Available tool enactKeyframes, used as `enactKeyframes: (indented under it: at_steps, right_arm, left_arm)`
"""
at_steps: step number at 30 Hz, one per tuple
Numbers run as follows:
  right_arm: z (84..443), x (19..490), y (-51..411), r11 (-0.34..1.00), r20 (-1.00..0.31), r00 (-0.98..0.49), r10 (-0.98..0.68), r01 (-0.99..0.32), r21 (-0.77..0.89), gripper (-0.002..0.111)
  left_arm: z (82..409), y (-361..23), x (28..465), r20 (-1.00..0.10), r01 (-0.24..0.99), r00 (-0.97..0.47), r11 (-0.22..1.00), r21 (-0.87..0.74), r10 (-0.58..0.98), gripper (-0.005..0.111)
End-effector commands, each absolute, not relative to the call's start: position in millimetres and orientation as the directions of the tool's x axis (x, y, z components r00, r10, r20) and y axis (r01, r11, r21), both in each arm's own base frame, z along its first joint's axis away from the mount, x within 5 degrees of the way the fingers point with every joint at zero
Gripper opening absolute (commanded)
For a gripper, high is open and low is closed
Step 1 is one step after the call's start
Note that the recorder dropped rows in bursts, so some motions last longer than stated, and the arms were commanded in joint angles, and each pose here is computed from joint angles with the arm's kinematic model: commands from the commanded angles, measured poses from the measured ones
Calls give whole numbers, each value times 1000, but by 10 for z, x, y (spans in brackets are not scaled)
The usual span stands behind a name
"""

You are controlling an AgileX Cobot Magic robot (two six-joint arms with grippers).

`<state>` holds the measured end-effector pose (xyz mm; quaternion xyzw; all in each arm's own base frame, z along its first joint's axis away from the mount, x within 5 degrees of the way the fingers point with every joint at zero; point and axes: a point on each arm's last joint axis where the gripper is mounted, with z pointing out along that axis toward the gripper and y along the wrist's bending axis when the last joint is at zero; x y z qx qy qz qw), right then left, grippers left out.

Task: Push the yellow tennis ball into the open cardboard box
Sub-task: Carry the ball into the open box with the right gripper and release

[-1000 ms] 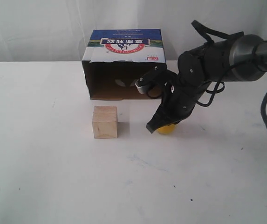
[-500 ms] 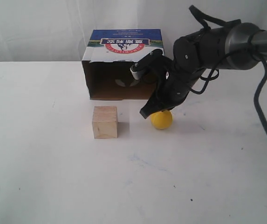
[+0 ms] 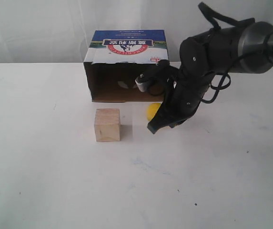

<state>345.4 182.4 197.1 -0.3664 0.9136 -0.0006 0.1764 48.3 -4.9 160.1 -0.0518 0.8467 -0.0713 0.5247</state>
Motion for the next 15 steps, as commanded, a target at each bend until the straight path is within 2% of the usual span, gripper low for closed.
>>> enactKeyframes:
  at_steps: [1,6,9,12,13,15]
  right_arm:
    - [1738,3521,1902,725,-376,-643,-667,-677,-128,0]
    - [1390,3776,2051,726,-455,-606,-652,-673,-144,0]
    - [1395,4184,2105,740,-558,-546,-624,-644,-197,0]
    - [1929,4488,2243,754,-638,-491,-592,-617,-225,0]
    - [2369,4469,2292,752,-673,-451,-586,-612,-245,0]
    - [2678,4354,2254,738,-678,-415,-607,-609,-289,0]
  left_arm:
    - [1559,-53,466,-867,-8,-475,986,-169,-153,0]
    - [1559,-53,466,-867,-8,-475,986,-169,-153,0]
    - [1559,-53,466,-867,-8,-475,986,-169,-153,0]
    - [1559,-53,466,-867,-8,-475,986,-169,-153,0]
    - [1559,-53,466,-867,-8,-475,986,-169,-153,0]
    - [1559,-53,466,-867,-8,-475,986,-169,-153,0]
